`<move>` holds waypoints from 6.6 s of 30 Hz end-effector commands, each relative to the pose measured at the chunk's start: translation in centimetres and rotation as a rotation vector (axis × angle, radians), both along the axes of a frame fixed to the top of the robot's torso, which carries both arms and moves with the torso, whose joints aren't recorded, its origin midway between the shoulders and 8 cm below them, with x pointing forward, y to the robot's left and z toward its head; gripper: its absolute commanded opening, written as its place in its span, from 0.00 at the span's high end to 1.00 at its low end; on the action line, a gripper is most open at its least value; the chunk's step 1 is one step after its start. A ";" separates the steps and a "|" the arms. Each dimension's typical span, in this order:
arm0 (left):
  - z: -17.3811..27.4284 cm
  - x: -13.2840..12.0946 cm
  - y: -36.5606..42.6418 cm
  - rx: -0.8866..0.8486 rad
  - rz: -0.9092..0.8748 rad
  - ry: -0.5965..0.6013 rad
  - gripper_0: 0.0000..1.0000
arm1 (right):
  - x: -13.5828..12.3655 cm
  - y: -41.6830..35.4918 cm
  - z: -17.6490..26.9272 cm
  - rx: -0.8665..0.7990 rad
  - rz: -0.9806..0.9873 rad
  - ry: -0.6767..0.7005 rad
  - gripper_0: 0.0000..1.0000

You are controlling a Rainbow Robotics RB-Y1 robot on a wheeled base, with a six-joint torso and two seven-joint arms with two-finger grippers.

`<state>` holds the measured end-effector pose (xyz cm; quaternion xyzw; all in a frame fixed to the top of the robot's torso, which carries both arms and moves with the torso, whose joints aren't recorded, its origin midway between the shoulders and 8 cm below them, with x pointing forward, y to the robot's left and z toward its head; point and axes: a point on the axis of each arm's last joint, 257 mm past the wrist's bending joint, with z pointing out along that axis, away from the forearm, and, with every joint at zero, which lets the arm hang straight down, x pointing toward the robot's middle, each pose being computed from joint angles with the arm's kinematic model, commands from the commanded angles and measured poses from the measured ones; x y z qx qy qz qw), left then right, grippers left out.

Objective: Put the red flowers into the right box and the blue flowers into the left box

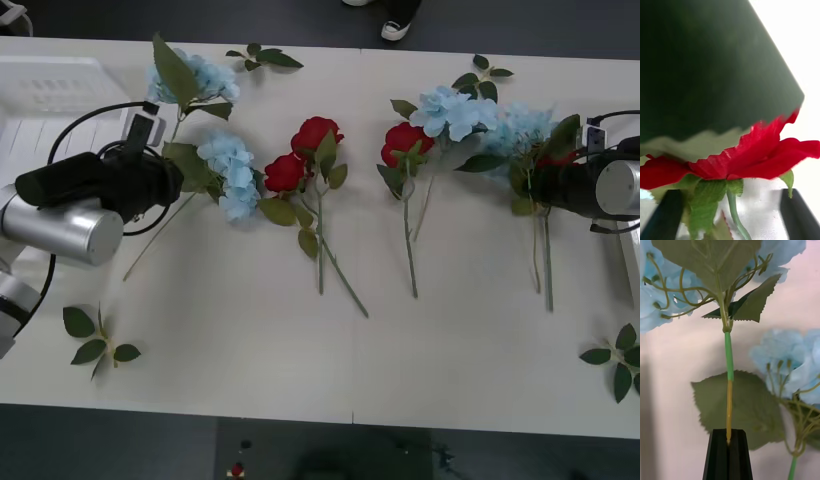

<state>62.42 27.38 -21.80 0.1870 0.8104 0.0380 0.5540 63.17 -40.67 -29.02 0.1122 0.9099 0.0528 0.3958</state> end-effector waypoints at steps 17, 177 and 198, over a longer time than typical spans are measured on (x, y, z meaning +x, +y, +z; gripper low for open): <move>-0.8 -6.2 5.4 0.098 0.021 -0.048 0.17 | 0.1 -0.8 5.8 0.053 -0.002 0.008 1.00; 17.1 -2.7 14.9 0.070 0.167 -0.203 1.00 | -4.8 4.5 15.4 0.083 0.407 -0.153 1.00; 14.1 -8.4 26.3 0.060 0.366 -0.145 0.18 | -12.8 20.4 27.2 0.068 1.088 -0.715 1.00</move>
